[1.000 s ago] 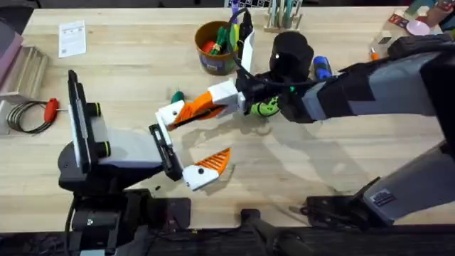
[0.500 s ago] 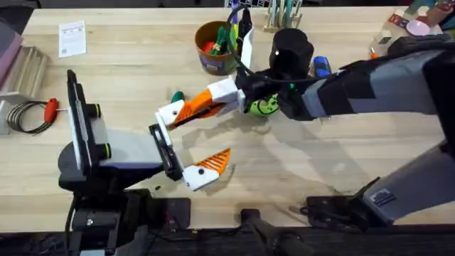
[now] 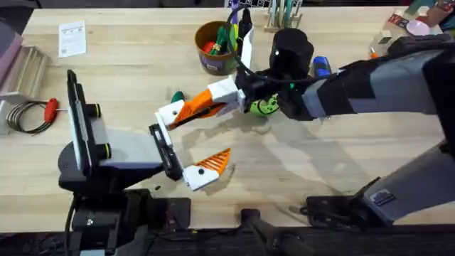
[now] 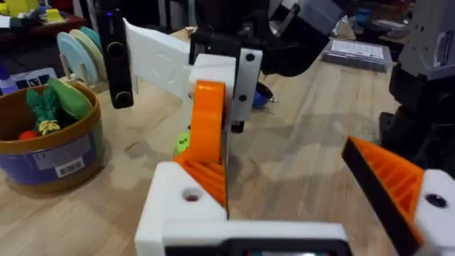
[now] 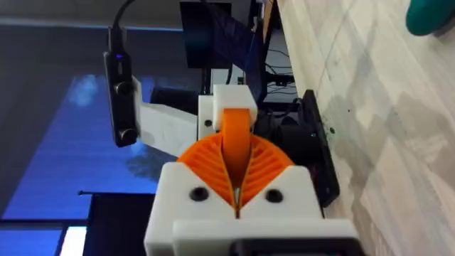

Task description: Pick up the gripper from the table and insert it into the empty holder that is missing its gripper. Then pick up a screw, insert it into the mounting hole, and use the screwdriver to tighten it. Finally, clean up the table by picking up the vegetable and placing it into the bucket.

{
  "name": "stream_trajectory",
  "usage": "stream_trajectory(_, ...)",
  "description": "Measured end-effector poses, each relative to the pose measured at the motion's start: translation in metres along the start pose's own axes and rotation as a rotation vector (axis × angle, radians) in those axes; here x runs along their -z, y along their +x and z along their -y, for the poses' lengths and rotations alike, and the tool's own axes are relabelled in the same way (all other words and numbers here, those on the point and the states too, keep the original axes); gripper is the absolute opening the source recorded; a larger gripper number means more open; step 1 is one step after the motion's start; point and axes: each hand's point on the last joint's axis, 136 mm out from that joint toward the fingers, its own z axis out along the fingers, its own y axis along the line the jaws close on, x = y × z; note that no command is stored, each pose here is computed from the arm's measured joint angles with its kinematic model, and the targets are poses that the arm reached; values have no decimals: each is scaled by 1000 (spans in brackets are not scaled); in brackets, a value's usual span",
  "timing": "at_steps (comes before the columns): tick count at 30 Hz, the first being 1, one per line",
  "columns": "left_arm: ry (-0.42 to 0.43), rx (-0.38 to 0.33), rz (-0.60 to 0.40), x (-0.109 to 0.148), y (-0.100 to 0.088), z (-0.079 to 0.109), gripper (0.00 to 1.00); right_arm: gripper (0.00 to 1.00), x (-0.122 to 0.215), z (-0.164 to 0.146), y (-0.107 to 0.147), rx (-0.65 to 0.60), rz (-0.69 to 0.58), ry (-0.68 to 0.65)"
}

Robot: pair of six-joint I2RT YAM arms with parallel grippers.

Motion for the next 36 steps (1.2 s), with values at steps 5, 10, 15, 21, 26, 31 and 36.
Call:
stream_trajectory(5, -3, 0, 0, 0, 0, -1, 985, 7, -1, 0, 0, 37, 4, 1)
stream_trajectory(10, -8, -1, 0, 0, 0, -1, 985, 7, -3, 0, -1, 84, 11, 4)
stream_trajectory(15, -8, -1, 0, 0, 0, -1, 985, 7, -3, 0, -1, 103, 12, 4)
stream_trajectory(21, -8, -2, 0, 0, 0, -1, 985, 7, -3, 0, -1, 104, 12, 4)
stream_trajectory(26, -8, -1, 0, 0, 0, -1, 985, 7, -3, 0, -1, 104, 12, 4)
stream_trajectory(31, -2, 0, 0, 0, 0, 0, 985, 288, -3, 0, -4, 111, 24, 7)
stream_trajectory(36, 12, 3, 0, 0, 0, 2, 985, 832, -3, -2, -11, 137, 50, 10)
